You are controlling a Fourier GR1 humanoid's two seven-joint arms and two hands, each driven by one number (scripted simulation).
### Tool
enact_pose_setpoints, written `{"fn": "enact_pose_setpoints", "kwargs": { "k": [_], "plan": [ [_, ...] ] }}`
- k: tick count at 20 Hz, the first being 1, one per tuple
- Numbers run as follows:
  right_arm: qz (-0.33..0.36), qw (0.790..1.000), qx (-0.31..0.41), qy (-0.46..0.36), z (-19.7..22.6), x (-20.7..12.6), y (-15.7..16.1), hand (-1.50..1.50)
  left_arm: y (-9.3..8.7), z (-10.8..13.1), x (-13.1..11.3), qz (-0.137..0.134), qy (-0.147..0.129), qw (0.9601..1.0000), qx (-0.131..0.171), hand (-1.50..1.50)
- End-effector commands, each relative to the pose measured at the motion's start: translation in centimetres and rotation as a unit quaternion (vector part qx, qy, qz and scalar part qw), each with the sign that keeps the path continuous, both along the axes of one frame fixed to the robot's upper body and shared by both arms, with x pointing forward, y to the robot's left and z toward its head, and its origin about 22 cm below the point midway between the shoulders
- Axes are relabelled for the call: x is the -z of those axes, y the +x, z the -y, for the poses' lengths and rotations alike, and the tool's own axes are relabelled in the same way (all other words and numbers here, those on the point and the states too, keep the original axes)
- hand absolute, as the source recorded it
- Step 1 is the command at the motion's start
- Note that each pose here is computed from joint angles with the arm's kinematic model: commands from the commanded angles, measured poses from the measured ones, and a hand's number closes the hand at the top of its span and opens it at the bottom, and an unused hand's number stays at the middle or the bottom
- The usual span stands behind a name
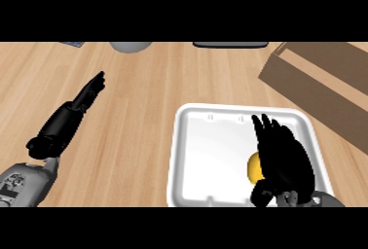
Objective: Pick the lemon from the tray and place it in the cardboard box
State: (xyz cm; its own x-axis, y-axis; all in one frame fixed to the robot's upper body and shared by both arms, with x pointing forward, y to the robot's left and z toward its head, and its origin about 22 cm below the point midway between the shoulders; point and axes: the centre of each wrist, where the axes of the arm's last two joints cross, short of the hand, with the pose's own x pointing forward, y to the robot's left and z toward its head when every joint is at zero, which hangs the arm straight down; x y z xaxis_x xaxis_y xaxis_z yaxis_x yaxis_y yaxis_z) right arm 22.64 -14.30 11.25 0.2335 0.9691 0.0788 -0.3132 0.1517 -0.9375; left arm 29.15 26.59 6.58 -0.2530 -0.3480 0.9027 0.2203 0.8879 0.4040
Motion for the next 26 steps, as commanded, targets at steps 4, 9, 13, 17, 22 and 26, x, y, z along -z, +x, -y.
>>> {"fn": "enact_pose_setpoints", "kwargs": {
  "k": [4,9,13,17,22,26],
  "plan": [
    [-0.034,0.993,0.088,-0.073,-1.8,0.7,0.1,-1.50,-0.1,0.2,-0.3,0.002,0.005,1.0000,-0.007,0.00],
    [-0.043,0.995,0.076,-0.053,-1.5,2.0,0.8,-1.50,-0.1,-0.3,0.0,0.006,0.000,1.0000,-0.006,0.00],
    [-0.056,0.994,0.080,-0.054,-1.6,2.2,0.2,-1.50,-0.5,1.0,0.3,0.008,0.001,0.9999,-0.010,0.00],
    [-0.056,0.991,0.107,-0.060,-2.5,3.6,0.9,-1.50,0.0,-0.5,0.6,0.003,-0.001,1.0000,-0.008,0.00],
    [-0.057,0.990,0.112,-0.071,-0.1,5.0,0.5,-1.50,0.8,-1.1,-1.9,-0.001,0.001,1.0000,-0.003,0.00],
    [-0.067,0.990,0.109,-0.057,0.8,5.6,1.3,-1.50,0.4,0.9,1.2,-0.004,0.003,1.0000,-0.006,0.00]
  ]
}}
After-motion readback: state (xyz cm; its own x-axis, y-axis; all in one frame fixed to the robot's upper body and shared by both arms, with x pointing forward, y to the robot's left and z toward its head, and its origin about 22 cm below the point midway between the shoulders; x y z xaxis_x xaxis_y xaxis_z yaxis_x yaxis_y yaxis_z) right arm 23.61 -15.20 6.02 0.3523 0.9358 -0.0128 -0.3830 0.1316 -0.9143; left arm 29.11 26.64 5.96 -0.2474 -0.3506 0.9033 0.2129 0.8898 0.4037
